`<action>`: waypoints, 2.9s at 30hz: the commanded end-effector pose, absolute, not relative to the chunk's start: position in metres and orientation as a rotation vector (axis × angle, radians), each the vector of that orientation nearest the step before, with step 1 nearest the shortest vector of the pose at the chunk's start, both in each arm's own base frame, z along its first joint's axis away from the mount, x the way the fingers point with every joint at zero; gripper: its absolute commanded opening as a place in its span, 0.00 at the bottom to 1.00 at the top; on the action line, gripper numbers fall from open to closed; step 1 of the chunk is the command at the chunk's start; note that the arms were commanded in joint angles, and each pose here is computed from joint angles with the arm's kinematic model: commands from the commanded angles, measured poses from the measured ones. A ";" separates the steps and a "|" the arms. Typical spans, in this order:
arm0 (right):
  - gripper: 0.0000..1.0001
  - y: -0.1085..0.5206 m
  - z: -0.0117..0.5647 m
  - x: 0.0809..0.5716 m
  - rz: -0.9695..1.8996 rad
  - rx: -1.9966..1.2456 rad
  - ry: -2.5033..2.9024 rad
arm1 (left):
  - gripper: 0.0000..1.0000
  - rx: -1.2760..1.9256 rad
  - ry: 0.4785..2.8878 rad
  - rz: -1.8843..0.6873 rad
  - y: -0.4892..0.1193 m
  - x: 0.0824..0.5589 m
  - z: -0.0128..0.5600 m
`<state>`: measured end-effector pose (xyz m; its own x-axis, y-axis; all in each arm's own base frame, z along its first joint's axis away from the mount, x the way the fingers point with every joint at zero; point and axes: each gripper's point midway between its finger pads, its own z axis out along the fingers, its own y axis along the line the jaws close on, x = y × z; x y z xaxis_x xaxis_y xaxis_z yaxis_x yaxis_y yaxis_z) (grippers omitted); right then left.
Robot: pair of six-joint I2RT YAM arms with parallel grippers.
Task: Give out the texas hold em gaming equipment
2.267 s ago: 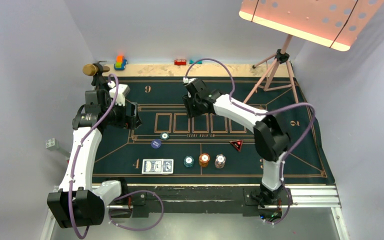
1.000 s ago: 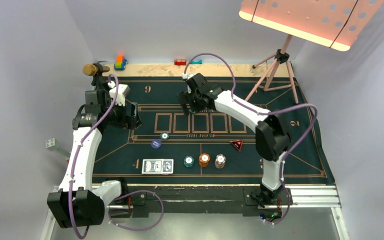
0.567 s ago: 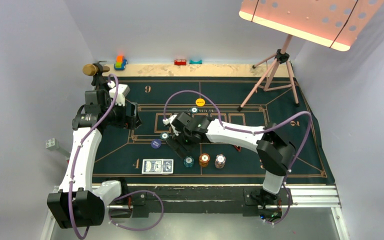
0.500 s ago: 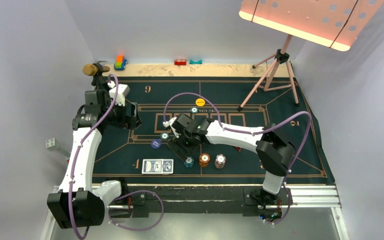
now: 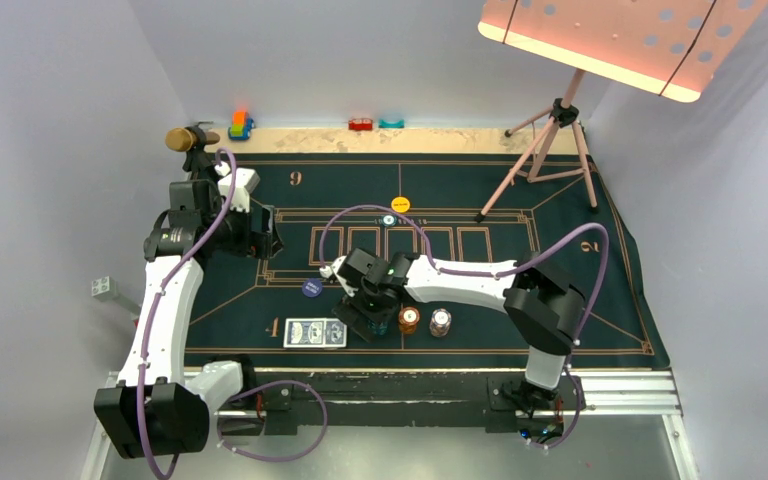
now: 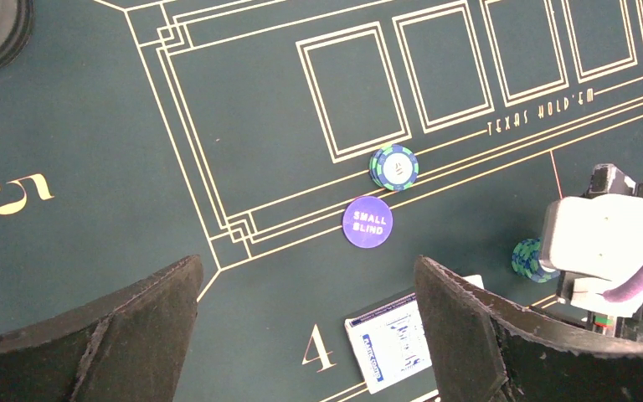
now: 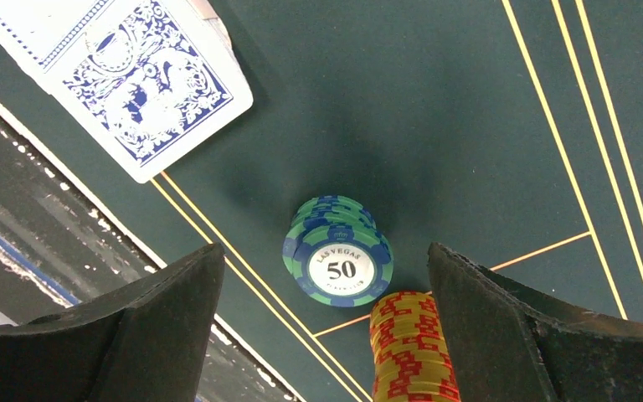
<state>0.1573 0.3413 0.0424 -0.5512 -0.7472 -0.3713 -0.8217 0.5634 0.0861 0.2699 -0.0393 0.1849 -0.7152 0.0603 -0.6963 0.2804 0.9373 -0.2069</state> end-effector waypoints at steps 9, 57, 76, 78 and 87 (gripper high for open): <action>0.78 0.343 0.029 0.159 0.334 -1.326 2.502 | 1.00 0.246 2.303 -0.382 -0.039 0.274 0.195; 0.11 0.114 0.094 0.287 0.116 0.279 2.615 | 1.00 0.255 2.295 -0.391 -0.041 0.273 0.197; 0.10 0.039 0.034 0.263 -0.129 0.719 2.675 | 1.00 0.263 2.295 -0.395 -0.041 0.273 0.196; 0.12 0.037 0.030 0.262 -0.146 0.729 2.675 | 1.00 0.262 2.296 -0.395 -0.042 0.273 0.196; 0.57 0.036 0.024 0.259 -0.147 0.746 2.672 | 1.00 0.262 2.295 -0.395 -0.041 0.273 0.196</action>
